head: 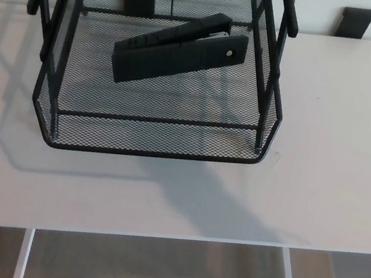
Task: The robot walks towards a desk on which a file tray is kept in the middle and a stapler is kept to its right. The robot lifts the stapler using its right hand and places it on the file tray.
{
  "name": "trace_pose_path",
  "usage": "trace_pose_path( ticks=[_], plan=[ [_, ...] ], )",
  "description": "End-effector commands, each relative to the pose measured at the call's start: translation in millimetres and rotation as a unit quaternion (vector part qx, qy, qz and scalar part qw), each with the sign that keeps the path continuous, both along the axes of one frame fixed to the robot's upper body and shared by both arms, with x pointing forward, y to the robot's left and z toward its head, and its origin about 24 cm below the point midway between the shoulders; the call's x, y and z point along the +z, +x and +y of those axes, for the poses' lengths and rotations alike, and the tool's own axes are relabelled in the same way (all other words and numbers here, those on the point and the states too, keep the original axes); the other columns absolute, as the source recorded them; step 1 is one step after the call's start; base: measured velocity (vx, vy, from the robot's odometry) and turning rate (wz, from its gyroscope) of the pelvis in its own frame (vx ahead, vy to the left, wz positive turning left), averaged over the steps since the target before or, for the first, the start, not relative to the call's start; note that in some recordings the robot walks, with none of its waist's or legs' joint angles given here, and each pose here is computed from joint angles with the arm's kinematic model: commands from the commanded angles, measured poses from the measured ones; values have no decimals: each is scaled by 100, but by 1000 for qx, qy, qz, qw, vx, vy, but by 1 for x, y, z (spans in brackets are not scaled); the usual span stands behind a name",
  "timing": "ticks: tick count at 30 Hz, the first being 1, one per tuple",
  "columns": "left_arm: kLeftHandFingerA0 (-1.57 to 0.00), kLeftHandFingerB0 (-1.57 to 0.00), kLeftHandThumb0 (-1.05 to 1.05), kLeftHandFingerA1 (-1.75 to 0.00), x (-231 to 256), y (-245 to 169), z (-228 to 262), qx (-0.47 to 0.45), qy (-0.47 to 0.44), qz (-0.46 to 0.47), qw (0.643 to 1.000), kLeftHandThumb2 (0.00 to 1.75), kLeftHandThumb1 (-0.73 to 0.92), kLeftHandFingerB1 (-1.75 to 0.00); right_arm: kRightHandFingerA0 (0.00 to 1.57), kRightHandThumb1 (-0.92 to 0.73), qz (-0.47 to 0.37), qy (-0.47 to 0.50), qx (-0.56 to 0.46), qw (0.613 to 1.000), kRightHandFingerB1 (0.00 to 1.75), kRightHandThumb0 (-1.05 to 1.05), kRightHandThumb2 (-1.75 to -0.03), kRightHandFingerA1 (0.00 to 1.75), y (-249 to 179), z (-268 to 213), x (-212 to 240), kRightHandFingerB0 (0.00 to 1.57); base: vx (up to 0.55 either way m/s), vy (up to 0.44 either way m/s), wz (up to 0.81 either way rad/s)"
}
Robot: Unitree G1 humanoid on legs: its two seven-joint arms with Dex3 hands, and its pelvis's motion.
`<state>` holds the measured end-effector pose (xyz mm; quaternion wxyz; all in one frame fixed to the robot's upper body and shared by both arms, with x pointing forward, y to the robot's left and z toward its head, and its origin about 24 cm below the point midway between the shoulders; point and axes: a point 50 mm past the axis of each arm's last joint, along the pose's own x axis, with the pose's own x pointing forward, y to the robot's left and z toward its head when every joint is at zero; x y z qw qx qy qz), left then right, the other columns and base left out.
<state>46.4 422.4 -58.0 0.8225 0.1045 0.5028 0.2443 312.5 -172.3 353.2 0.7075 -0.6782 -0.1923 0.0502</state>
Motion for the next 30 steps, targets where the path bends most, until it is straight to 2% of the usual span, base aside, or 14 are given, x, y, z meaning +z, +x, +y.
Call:
trace_pose_path(
  ticks=[1,3,4,8,9,10,11,18,19,24,26,27,29,30],
  plan=[
    [-59,-44,-57,-55,7,4,6,-5,14,-21,1000,63,79,-48,0,-57,-43,278,-142,949,12,-92,-86,0,-145,-191,-4,9,0,0,0],
    [-59,-43,-58,-54,7,4,6,-8,15,-18,1000,63,79,-47,0,-59,-58,319,-170,931,13,-92,-91,4,-156,-213,-22,11,0,0,0],
    [-55,-32,-56,-67,8,5,6,-17,17,-15,1000,104,61,-56,0,-54,-81,361,-229,900,32,-78,-96,20,-169,-241,-52,0,0,0,0],
    [-57,-32,-59,-67,8,5,6,-18,16,-15,1000,104,63,-55,0,-54,-73,423,-352,832,36,-73,-93,28,-188,-280,-137,8,0,0,0],
    [-59,-43,-58,-53,8,5,6,-18,18,-14,1000,63,80,-47,1,-72,-58,428,-390,813,27,-78,-62,35,-194,-284,-160,12,0,0,0],
    [-58,-32,-54,-68,8,7,6,-13,17,-19,1000,104,62,-56,1,-62,-31,433,-433,790,28,-79,-99,24,-204,-289,-199,5,0,0,0],
    [-60,-33,-56,-69,8,7,6,-13,19,-20,1000,104,62,-56,3,-78,-23,450,-453,769,25,-69,-63,33,-211,-292,-222,12,0,0,0],
    [-55,-32,-54,-67,9,10,6,-17,18,-22,999,103,61,-56,1,-58,-28,534,-556,637,34,-73,-96,40,-240,-289,-317,7,0,0,0],
    [-58,-45,-57,-56,8,10,5,-19,19,-21,999,63,79,-49,4,-72,-25,583,-557,591,19,-53,-72,22,-252,-284,-337,6,0,0,0],
    [-56,-31,-56,-67,9,6,7,-18,21,-18,999,104,61,-55,0,-55,31,643,-587,491,24,-62,-94,30,-279,-271,-371,0,0,0,0],
    [-58,-32,-58,-68,9,4,7,-19,24,-14,999,104,62,-55,5,-68,90,571,-637,510,11,-87,-103,38,-288,-268,-375,4,0,0,0],
    [-59,-43,-58,-54,9,3,7,-16,23,-14,999,62,79,-47,4,-64,101,560,-645,510,16,-81,-101,46,-292,-268,-378,5,0,0,0],
    [-59,-45,-57,-55,7,2,8,-6,18,-18,1000,62,79,-48,0,-63,103,559,-658,494,26,-72,-104,45,-293,-270,-380,0,0,0,0],
    [-56,-32,-54,-67,8,2,8,-7,17,-17,1000,103,60,-56,3,-74,122,536,-665,504,12,-84,-109,42,-294,-268,-381,1,0,0,0]
  ],
)
